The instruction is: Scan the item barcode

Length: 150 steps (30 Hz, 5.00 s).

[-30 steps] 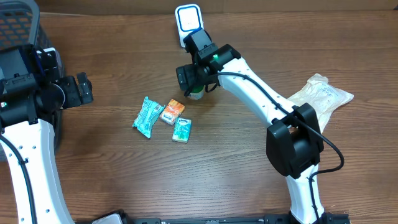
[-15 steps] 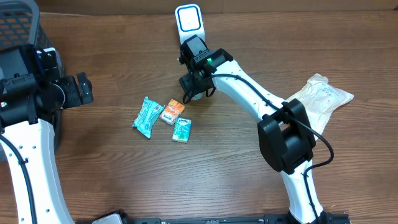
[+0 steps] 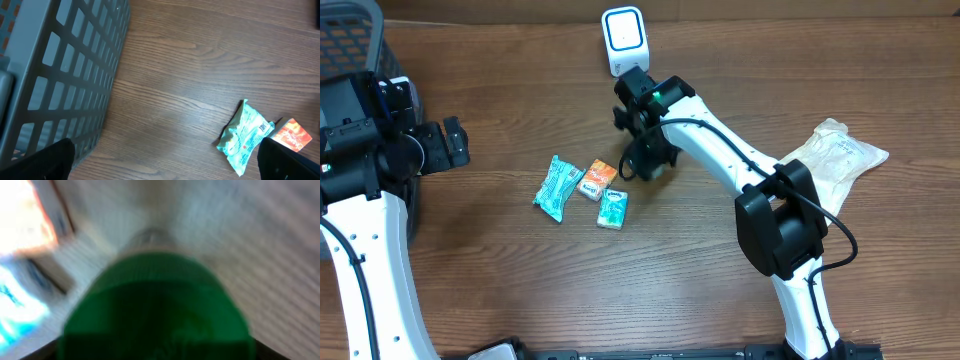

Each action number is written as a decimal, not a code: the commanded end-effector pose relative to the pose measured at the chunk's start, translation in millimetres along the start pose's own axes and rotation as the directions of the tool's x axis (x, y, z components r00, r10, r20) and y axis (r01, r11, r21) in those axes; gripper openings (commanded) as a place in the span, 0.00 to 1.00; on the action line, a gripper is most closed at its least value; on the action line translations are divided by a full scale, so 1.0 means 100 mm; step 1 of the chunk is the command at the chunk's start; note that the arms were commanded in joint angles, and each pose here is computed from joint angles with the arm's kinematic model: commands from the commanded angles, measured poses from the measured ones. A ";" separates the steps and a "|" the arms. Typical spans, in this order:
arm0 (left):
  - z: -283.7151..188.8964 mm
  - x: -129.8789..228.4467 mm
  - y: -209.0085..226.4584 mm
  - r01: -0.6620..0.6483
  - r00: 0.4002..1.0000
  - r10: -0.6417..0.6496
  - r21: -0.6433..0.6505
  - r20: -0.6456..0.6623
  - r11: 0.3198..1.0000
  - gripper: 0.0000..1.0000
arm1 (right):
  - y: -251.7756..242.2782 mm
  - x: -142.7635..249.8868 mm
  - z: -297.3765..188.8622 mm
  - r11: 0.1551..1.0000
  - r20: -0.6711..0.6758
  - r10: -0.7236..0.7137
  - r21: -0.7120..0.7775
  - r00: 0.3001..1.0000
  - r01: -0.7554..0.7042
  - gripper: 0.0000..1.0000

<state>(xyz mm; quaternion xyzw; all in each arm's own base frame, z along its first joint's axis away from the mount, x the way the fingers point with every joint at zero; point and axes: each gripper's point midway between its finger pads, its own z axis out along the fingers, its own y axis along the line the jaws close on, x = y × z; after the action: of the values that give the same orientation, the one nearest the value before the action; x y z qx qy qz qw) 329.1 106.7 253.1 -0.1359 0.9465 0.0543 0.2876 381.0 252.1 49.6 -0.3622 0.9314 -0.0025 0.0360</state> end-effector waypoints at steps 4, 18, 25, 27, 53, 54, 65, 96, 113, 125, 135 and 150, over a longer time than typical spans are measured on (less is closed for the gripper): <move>0.00 -0.02 -0.03 -0.014 1.000 0.014 0.010 0.006 1.000 1.00 | -0.17 0.09 -0.07 0.992 -0.040 -0.089 0.083 0.995 0.092 0.84; 0.00 -0.02 -0.03 -0.016 1.000 0.016 0.012 0.006 1.000 1.00 | 0.00 -0.28 -0.94 0.845 0.125 0.532 -0.136 0.837 -0.517 0.84; 0.00 -0.02 -0.03 -0.016 1.000 0.016 0.012 0.006 1.000 1.00 | -0.23 -0.07 -0.59 0.344 0.084 0.936 -0.030 0.341 -0.938 1.00; 0.00 -0.02 -0.03 -0.016 1.000 0.016 0.012 0.006 1.000 1.00 | -0.23 -0.12 -0.47 0.284 0.088 0.956 -0.049 0.279 -0.958 1.00; 0.00 -0.02 -0.04 -0.016 1.000 0.016 0.012 0.006 1.000 0.99 | -0.05 -0.15 -0.13 0.554 0.032 0.832 -0.094 0.554 -0.827 0.63; 0.00 -0.02 -0.04 -0.016 1.000 0.016 0.012 0.006 1.000 1.00 | -0.05 -0.15 -0.13 0.599 0.037 0.800 -0.091 0.599 -0.795 0.63; 0.00 -0.02 -0.04 -0.016 1.000 0.016 0.012 0.006 1.000 1.00 | -0.07 -0.11 -0.13 0.994 0.079 0.107 -0.035 0.991 -0.105 0.66; 0.00 -0.02 -0.04 -0.016 1.000 0.016 0.012 0.006 1.000 1.00 | 0.24 -0.13 -0.18 0.905 0.174 -0.372 -0.152 0.912 0.398 0.81; 0.00 -0.02 -0.04 -0.016 1.000 0.016 0.012 0.006 1.000 1.00 | -0.17 -0.03 -0.46 0.956 0.105 0.073 -0.291 0.992 -0.040 0.84; 0.00 -0.02 -0.04 -0.016 1.000 0.016 0.012 0.006 1.000 1.00 | -0.05 -0.05 -0.34 0.959 0.069 0.098 -0.275 0.993 -0.075 0.84; 0.00 -0.02 -0.04 -0.016 1.000 0.016 0.012 0.006 1.000 0.99 | -0.20 0.08 -0.01 0.988 0.013 0.108 -0.112 0.994 -0.105 0.84; 0.00 -0.02 -0.04 -0.016 1.000 0.016 0.012 0.006 1.000 1.00 | -0.19 0.08 0.12 0.989 0.024 0.104 -0.110 0.994 -0.101 0.76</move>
<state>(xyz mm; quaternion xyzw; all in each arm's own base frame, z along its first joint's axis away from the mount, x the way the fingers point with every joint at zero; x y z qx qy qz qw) 329.1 106.6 253.1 -0.1357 0.9465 0.0542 0.2877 393.8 237.3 48.9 -0.3159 0.9456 0.0662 0.0416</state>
